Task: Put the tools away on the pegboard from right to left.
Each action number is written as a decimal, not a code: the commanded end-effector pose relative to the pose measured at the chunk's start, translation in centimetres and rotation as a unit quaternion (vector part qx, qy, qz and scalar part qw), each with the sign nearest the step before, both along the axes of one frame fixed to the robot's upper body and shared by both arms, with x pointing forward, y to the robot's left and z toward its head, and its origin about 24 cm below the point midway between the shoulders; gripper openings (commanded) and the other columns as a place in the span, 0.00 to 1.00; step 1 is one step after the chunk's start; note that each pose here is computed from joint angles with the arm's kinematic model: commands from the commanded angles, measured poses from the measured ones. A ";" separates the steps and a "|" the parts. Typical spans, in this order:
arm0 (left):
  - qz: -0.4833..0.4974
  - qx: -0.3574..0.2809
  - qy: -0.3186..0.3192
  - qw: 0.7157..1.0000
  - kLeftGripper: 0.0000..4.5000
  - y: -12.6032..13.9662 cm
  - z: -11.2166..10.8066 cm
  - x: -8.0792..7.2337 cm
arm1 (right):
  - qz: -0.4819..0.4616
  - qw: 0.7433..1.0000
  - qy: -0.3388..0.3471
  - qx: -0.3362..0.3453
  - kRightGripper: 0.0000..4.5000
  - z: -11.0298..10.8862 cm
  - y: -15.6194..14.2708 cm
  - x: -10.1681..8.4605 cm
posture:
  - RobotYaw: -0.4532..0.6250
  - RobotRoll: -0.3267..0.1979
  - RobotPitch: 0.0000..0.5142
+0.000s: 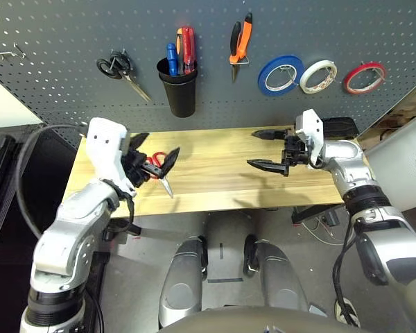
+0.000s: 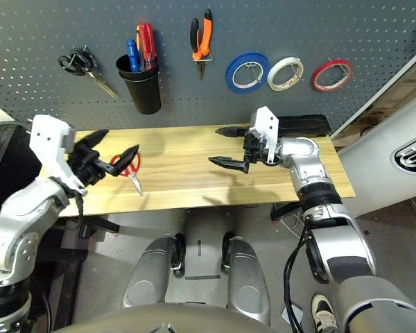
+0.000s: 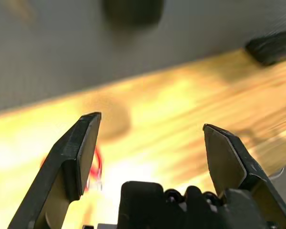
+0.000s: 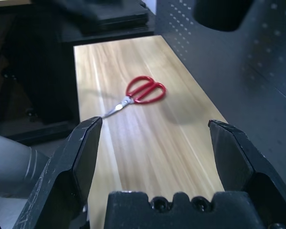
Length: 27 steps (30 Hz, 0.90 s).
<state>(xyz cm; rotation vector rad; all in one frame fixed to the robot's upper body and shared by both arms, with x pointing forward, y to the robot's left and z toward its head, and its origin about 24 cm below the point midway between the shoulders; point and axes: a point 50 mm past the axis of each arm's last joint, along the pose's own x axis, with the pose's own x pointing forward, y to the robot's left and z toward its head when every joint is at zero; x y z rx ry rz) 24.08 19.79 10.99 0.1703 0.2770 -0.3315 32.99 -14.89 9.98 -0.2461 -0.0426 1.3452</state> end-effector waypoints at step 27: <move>0.311 -0.045 0.101 0.944 0.99 5.1 -10.0 4.8 | 0.039 0.998 0.034 -0.043 1.00 -1.6 1.9 -4.7 | 0.41 0.62 0.60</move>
